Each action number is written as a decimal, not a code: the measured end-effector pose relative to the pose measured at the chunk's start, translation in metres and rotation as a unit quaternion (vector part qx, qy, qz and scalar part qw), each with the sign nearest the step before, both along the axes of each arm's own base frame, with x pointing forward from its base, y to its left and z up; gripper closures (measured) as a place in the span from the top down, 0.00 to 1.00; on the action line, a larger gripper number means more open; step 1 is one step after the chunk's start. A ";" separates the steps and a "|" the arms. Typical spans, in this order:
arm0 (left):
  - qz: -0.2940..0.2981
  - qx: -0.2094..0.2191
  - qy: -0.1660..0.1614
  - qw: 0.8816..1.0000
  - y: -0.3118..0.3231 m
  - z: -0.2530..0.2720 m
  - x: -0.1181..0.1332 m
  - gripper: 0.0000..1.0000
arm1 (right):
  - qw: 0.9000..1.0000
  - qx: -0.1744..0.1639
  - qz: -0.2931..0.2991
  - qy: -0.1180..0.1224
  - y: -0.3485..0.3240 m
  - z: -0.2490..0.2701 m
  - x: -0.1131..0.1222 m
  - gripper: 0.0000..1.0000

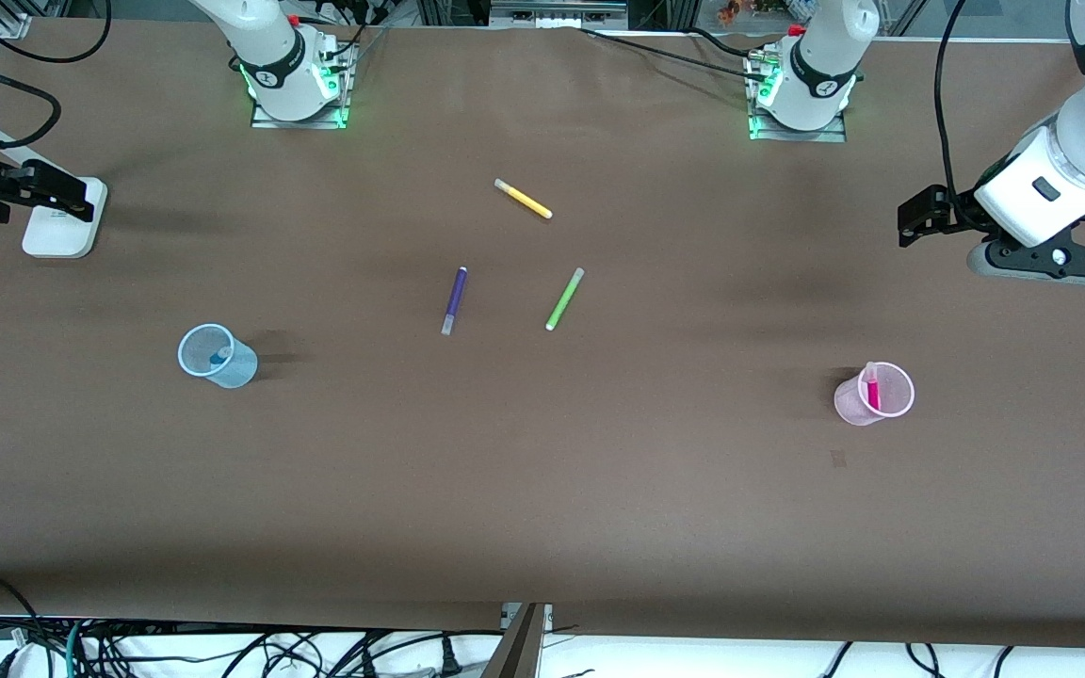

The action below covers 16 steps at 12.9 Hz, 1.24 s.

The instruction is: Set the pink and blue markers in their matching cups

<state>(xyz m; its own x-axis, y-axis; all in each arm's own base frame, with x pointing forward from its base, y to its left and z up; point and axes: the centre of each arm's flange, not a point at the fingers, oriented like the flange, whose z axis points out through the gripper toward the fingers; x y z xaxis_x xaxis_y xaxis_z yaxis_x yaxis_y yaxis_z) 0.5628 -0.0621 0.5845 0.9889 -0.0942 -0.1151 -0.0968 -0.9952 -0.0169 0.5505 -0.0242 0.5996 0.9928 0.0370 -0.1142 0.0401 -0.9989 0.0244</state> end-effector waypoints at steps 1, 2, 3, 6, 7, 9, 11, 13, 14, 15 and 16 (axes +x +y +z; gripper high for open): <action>0.000 0.000 0.000 1.000 0.000 0.000 0.000 1.00 | 1.000 0.000 0.000 0.000 0.000 0.000 0.000 1.00; 0.000 0.000 0.001 1.000 0.000 -0.001 0.000 1.00 | 1.000 0.000 0.000 0.000 0.000 0.000 0.000 1.00; 0.000 0.000 0.001 1.000 0.000 -0.001 0.000 1.00 | 1.000 -0.001 0.000 0.000 0.000 0.000 0.000 1.00; 0.000 0.000 0.004 1.000 0.000 -0.002 0.000 1.00 | 1.000 -0.002 0.000 0.000 0.000 0.000 0.000 1.00; 0.000 0.000 0.005 1.000 0.000 -0.003 0.000 1.00 | 1.000 -0.002 0.000 0.000 0.000 0.000 0.000 1.00; 0.000 0.001 0.005 1.000 0.000 -0.003 0.001 1.00 | 1.000 -0.002 0.000 0.000 -0.001 0.000 0.000 1.00; 0.000 0.001 0.005 1.000 0.000 -0.003 0.001 1.00 | 1.000 -0.002 0.000 0.000 -0.001 0.000 0.000 1.00; 0.001 0.001 0.005 1.000 0.001 -0.003 0.001 1.00 | 1.000 -0.002 0.000 0.000 -0.001 0.000 0.000 1.00; 0.001 0.001 0.005 1.000 0.001 -0.003 0.001 1.00 | 1.000 -0.002 0.000 0.000 -0.001 0.000 0.000 1.00; 0.001 0.001 0.005 1.000 0.001 -0.003 0.001 1.00 | 1.000 -0.002 0.000 0.001 0.000 -0.001 0.000 1.00; 0.001 0.001 0.006 1.000 0.001 -0.003 0.001 1.00 | 1.000 -0.002 0.000 0.002 0.000 -0.002 0.001 1.00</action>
<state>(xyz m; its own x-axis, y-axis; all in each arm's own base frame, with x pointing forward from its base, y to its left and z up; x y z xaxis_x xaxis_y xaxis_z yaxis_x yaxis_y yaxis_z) 0.5635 -0.0613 0.5812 0.9877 -0.0926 -0.1261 -0.0955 -0.9953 -0.0169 0.5515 -0.0247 0.5975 0.9923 0.0365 -0.1182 0.0402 -0.9988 0.0283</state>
